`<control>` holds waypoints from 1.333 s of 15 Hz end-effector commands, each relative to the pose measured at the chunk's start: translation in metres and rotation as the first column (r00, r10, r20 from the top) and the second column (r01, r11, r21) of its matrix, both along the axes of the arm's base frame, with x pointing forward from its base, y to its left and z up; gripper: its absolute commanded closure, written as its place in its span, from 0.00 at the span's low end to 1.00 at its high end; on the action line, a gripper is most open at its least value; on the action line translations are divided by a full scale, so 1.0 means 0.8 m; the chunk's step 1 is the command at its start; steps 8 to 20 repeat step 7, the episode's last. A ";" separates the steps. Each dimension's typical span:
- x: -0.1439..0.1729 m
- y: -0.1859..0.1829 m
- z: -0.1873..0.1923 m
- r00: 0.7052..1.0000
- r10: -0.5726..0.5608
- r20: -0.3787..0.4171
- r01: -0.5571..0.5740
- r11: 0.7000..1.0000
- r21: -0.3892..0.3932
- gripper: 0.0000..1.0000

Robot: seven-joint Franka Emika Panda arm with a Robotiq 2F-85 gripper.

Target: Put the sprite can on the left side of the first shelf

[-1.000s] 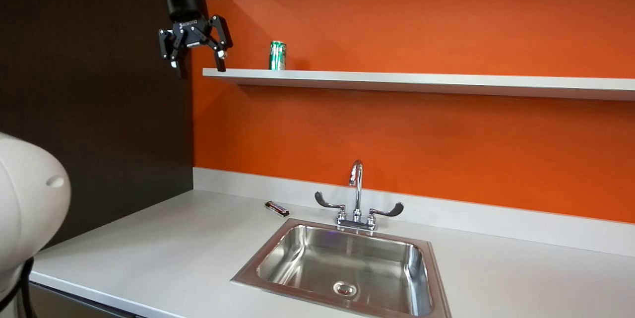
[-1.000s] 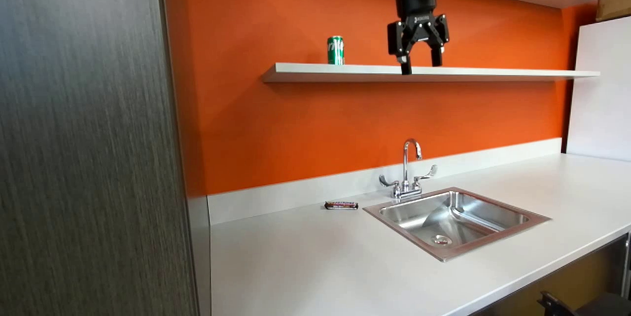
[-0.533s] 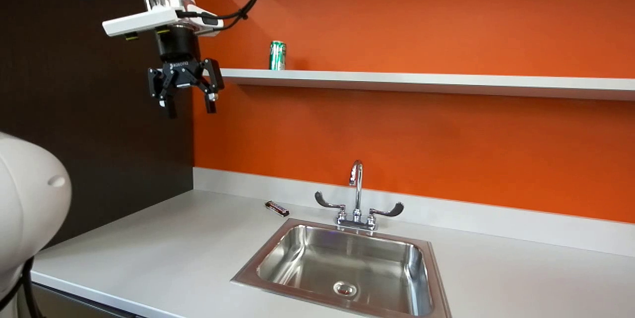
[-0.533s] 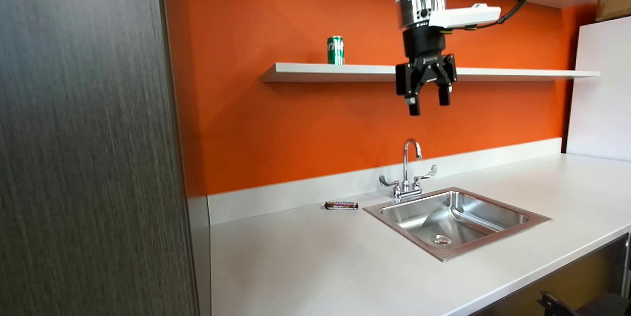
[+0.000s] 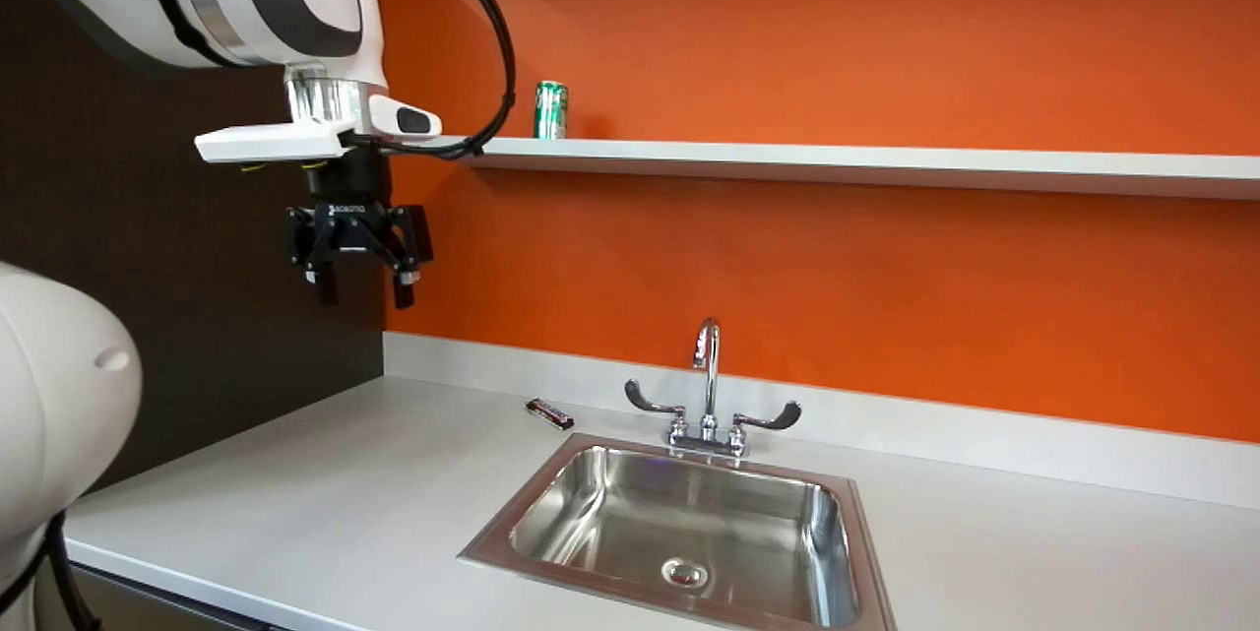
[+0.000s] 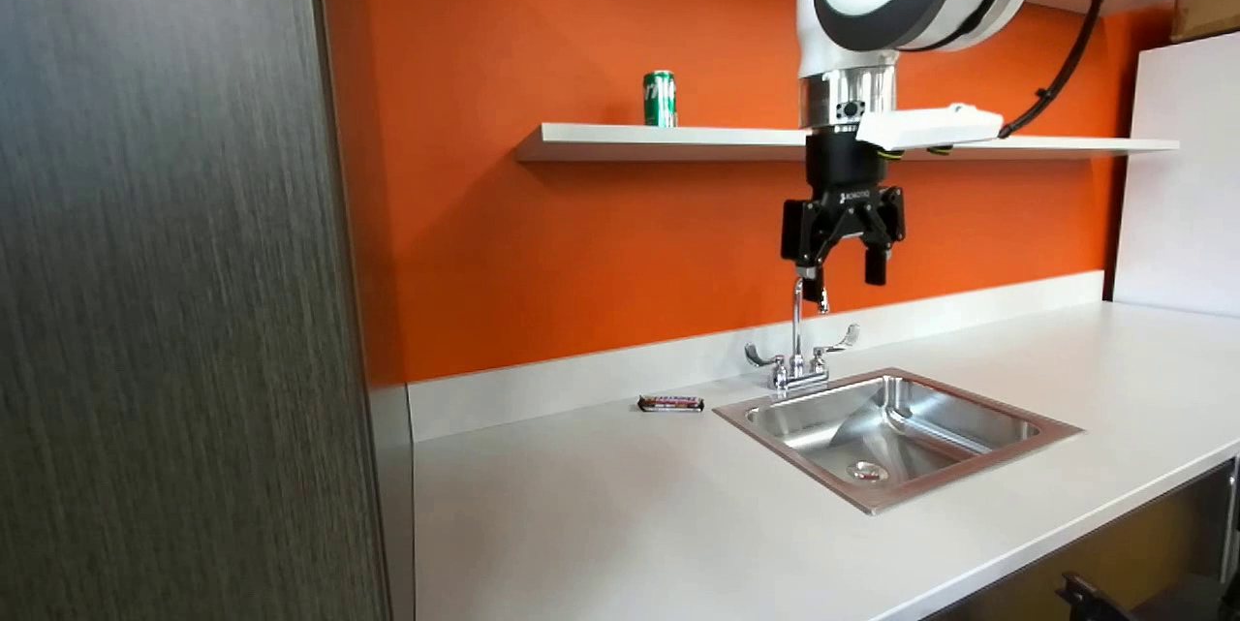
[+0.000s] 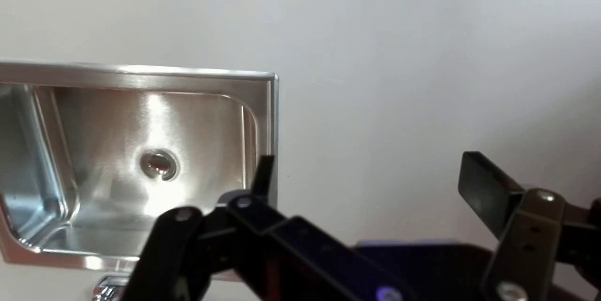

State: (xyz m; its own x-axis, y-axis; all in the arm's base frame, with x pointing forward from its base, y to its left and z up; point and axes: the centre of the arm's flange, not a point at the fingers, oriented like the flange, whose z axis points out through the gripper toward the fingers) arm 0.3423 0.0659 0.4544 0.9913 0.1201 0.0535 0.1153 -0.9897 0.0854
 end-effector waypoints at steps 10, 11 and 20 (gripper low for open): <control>-0.004 -0.015 -0.022 0.995 -0.096 -0.026 0.098 0.993 0.072 0.00; -0.004 -0.015 -0.022 0.995 -0.096 -0.026 0.098 0.993 0.072 0.00; -0.004 -0.015 -0.022 0.995 -0.096 -0.026 0.098 0.993 0.072 0.00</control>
